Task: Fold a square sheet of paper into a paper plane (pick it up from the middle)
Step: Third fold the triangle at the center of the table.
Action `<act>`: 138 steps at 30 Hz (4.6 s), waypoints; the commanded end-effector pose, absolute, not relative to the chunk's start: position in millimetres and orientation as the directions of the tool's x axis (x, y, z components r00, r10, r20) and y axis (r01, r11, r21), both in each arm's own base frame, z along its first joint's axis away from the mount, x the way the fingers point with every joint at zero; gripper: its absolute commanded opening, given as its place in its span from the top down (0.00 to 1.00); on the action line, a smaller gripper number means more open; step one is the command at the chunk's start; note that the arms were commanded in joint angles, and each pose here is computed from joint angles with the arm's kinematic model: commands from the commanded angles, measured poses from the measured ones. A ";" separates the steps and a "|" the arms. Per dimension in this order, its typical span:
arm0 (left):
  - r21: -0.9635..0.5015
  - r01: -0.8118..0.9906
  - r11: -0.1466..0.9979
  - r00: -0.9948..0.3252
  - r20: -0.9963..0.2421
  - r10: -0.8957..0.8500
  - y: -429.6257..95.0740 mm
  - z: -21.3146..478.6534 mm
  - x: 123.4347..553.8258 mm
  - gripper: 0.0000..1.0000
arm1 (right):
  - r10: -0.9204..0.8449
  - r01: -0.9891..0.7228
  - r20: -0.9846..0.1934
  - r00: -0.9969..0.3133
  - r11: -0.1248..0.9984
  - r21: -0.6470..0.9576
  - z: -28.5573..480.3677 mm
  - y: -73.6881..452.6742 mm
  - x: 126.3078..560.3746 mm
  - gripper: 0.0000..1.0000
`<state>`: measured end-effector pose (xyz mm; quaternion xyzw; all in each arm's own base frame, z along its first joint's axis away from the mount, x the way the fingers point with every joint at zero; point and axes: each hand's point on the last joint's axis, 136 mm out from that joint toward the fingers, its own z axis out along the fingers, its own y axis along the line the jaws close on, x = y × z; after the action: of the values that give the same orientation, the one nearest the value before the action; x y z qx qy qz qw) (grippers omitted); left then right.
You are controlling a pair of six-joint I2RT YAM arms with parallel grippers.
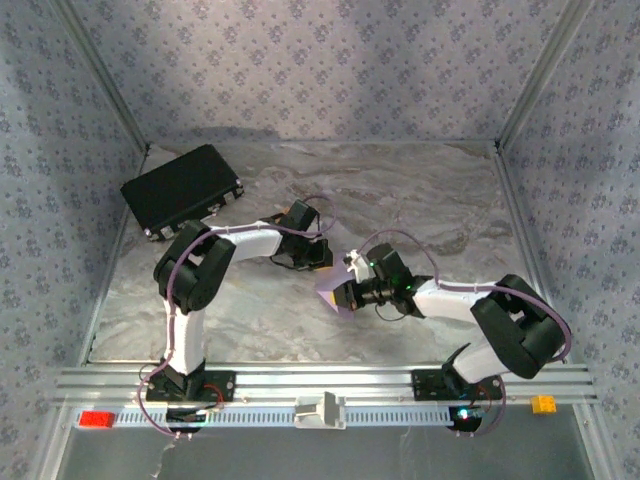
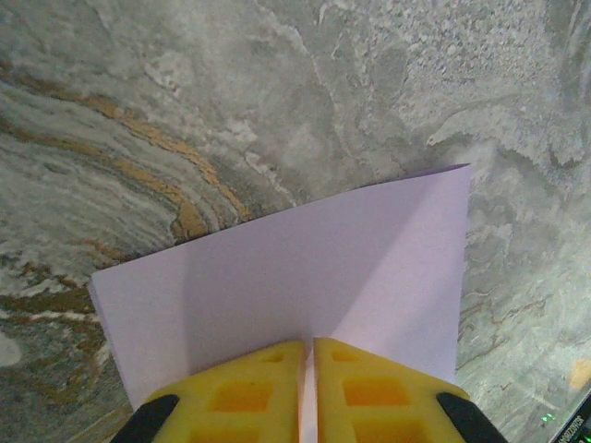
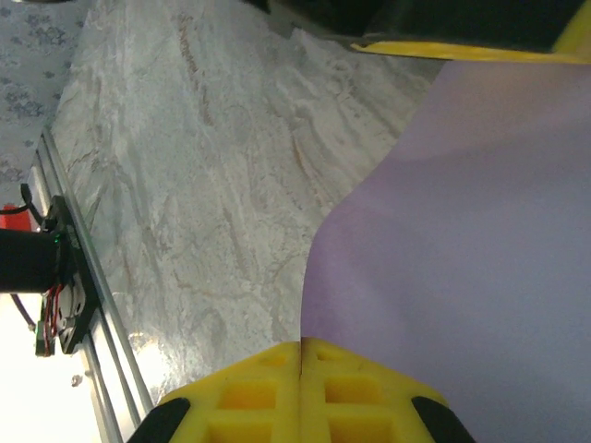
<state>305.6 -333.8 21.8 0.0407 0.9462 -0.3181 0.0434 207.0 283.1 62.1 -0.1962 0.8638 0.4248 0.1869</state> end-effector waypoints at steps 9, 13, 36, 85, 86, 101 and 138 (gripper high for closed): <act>-0.558 0.096 0.824 -0.994 -0.090 0.055 -323.2 7.3 301.5 0.88 | -0.164 -0.447 -0.473 -0.866 0.679 0.582 49.9 265.7 226.2 0.98; -0.559 0.095 0.823 -0.995 -0.090 0.053 -323.5 8.1 301.4 0.88 | -0.165 -0.422 -0.458 -0.874 0.725 0.544 40.8 257.2 228.7 0.98; -0.562 0.093 0.822 -0.995 -0.089 0.052 -324.0 10.3 301.3 0.89 | -0.164 -0.387 -0.433 -0.886 0.775 0.499 31.4 251.0 236.0 0.98; -0.568 0.095 0.818 -0.995 -0.089 0.054 -326.1 11.1 299.4 0.89 | -0.163 -0.371 -0.423 -0.891 0.799 0.473 27.8 247.6 240.2 0.98; -0.568 0.095 0.817 -0.995 -0.089 0.054 -326.2 11.0 299.7 0.89 | -0.164 -0.370 -0.421 -0.892 0.800 0.472 27.0 247.3 239.5 0.98; -0.568 0.098 0.818 -0.994 -0.088 0.057 -326.5 10.8 298.9 0.89 | -0.169 -0.360 -0.407 -0.898 0.815 0.455 20.0 244.5 240.2 0.98; -0.759 0.123 0.640 -0.977 -0.205 -0.055 -331.4 104.0 281.2 0.93 | -0.155 -0.325 -0.379 -0.912 0.837 0.440 11.2 240.6 239.1 0.98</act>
<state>292.7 -325.5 96.7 0.0389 0.9178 -0.3782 0.1143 240.2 249.9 21.5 -0.1393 0.9321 0.2828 0.1783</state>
